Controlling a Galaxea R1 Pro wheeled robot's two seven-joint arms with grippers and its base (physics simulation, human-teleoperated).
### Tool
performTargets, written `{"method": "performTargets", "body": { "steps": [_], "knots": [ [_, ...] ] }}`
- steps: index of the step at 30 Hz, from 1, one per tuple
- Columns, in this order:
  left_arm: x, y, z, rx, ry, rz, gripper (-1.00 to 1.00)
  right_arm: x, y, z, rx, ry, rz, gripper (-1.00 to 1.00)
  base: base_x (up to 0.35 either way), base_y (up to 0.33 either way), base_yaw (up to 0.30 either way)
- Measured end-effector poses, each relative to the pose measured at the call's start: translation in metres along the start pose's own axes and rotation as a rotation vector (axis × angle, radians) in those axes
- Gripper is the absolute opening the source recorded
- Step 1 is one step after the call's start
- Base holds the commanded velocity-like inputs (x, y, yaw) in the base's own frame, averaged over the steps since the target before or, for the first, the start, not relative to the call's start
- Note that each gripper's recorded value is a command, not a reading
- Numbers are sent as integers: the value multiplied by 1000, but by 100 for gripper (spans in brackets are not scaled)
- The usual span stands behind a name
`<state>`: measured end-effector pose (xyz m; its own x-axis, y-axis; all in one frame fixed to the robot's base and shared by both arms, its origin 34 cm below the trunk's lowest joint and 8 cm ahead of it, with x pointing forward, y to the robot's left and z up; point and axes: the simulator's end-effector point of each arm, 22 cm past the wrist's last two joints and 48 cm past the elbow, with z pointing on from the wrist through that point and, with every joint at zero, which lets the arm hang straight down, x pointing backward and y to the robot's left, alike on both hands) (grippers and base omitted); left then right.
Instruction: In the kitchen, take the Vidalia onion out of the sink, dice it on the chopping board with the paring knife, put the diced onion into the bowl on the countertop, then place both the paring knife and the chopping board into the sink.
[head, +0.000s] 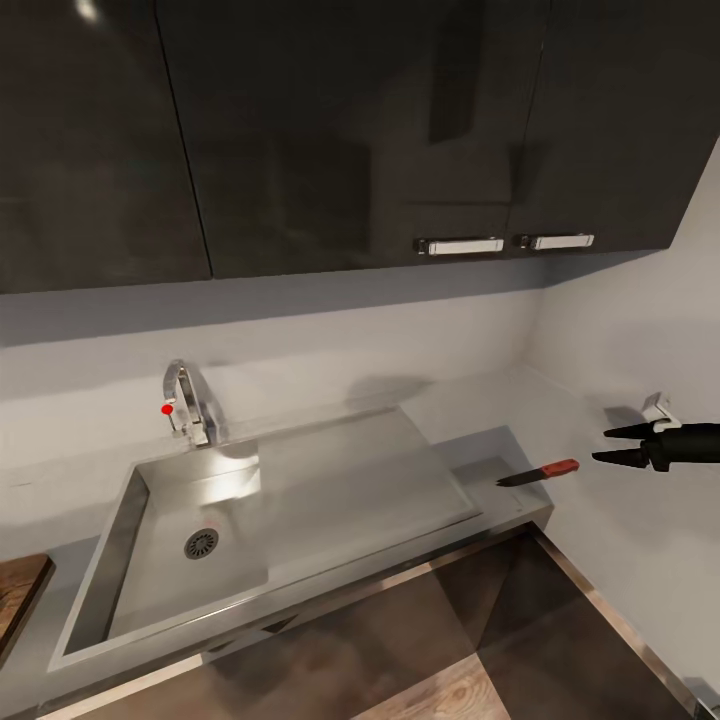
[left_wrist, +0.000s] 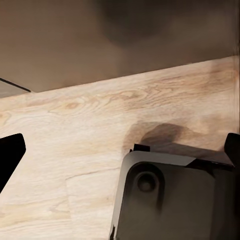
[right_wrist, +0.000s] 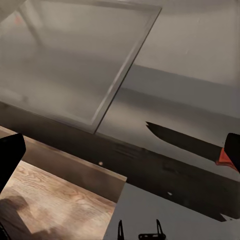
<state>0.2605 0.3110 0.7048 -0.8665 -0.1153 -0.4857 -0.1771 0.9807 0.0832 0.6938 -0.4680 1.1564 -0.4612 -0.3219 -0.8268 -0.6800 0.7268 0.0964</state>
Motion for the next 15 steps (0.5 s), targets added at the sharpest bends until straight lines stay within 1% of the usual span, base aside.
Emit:
{"method": "performTargets", "body": {
  "steps": [4,9,15],
  "knots": [
    [-9,-7,-1,12,-20,-9,100,0,0,0,1,0,0,100,0,0,0],
    [-9,-9,-2,15,-19,-15,100,-1,0,1,1,-2,-1,100,11,-18,0],
    [-5,-16,-3,20,-10,-22,100,1,0,1,-1,-1,5,100,98,-230,0]
  ]
}}
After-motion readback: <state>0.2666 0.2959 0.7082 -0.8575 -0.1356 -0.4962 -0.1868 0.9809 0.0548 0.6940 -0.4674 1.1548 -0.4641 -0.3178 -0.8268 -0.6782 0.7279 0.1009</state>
